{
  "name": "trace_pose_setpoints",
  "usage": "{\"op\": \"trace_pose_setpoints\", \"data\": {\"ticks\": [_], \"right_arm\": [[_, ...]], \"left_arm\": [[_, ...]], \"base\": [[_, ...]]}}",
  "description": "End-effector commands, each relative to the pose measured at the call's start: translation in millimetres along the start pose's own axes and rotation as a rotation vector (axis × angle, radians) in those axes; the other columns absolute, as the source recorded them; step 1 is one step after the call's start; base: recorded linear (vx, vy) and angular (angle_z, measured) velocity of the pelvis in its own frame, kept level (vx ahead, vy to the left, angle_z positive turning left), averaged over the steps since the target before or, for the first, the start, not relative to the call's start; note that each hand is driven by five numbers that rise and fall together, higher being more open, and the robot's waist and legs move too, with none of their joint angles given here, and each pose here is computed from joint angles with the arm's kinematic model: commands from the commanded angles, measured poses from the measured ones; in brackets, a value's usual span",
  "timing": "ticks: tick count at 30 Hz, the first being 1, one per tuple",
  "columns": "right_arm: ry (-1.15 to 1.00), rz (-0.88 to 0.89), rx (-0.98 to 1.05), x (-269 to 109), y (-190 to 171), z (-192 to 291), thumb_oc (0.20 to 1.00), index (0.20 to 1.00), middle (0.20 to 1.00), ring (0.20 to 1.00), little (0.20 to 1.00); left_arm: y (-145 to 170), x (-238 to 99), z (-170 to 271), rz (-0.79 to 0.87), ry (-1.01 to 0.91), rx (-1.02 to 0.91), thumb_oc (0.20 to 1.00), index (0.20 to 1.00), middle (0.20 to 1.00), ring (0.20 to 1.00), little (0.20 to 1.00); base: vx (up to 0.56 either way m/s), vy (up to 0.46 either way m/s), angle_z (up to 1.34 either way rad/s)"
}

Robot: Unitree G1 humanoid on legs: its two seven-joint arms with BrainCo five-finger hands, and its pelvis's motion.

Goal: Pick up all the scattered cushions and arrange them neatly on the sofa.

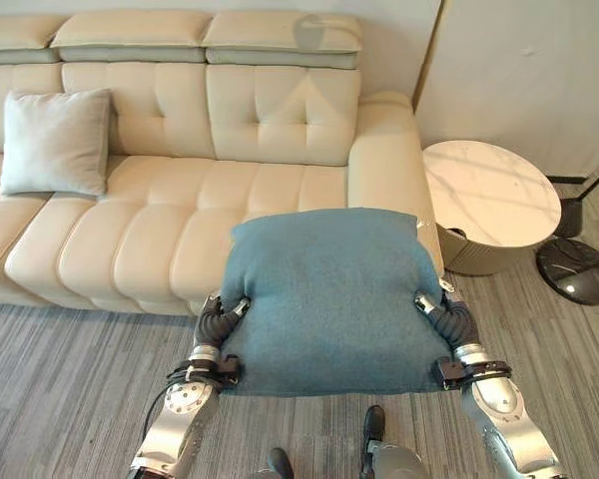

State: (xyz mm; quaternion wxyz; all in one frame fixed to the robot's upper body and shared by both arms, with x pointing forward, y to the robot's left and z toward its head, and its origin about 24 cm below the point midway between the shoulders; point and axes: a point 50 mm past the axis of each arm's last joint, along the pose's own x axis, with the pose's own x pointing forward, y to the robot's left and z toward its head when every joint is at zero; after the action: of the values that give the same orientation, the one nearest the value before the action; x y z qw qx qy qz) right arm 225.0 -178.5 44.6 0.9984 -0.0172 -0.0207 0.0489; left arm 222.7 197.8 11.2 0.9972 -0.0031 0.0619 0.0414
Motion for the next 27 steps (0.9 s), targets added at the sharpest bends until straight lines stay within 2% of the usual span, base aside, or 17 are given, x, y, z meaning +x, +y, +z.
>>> {"op": "trace_pose_setpoints", "data": {"ticks": [1, 14, 22, 27], "right_arm": [[-0.313, 0.125, 0.095, 23, 25, 58, 0.2, 0.2, 0.2, 0.2, 0.2], [-0.34, 0.195, 0.122, 25, 35, 65, 0.2, 0.2, 0.2, 0.2, 0.2], [-0.29, 0.184, 0.16, 13, 20, 54, 0.2, 0.2, 0.2, 0.2, 0.2], [-0.24, 0.132, 0.069, 12, 4, 44, 0.2, 0.2, 0.2, 0.2, 0.2]], "left_arm": [[-30, 9, 52, -0.17, -0.272, -0.032, 0.2, 0.2, 0.2, 0.2, 0.2], [-27, 8, 55, -0.192, -0.282, 0.014, 0.2, 0.2, 0.2, 0.2, 0.2], [-33, 8, 51, -0.205, -0.284, -0.023, 0.2, 0.2, 0.2, 0.2, 0.2], [-35, 4, 41, -0.215, -0.239, -0.036, 0.2, 0.2, 0.2, 0.2, 0.2]], "base": [[0.13, 0.225, 0.08], [0.18, 0.181, 0.25], [0.52, -0.052, 0.36], [0.42, -0.148, 0.64]]}}
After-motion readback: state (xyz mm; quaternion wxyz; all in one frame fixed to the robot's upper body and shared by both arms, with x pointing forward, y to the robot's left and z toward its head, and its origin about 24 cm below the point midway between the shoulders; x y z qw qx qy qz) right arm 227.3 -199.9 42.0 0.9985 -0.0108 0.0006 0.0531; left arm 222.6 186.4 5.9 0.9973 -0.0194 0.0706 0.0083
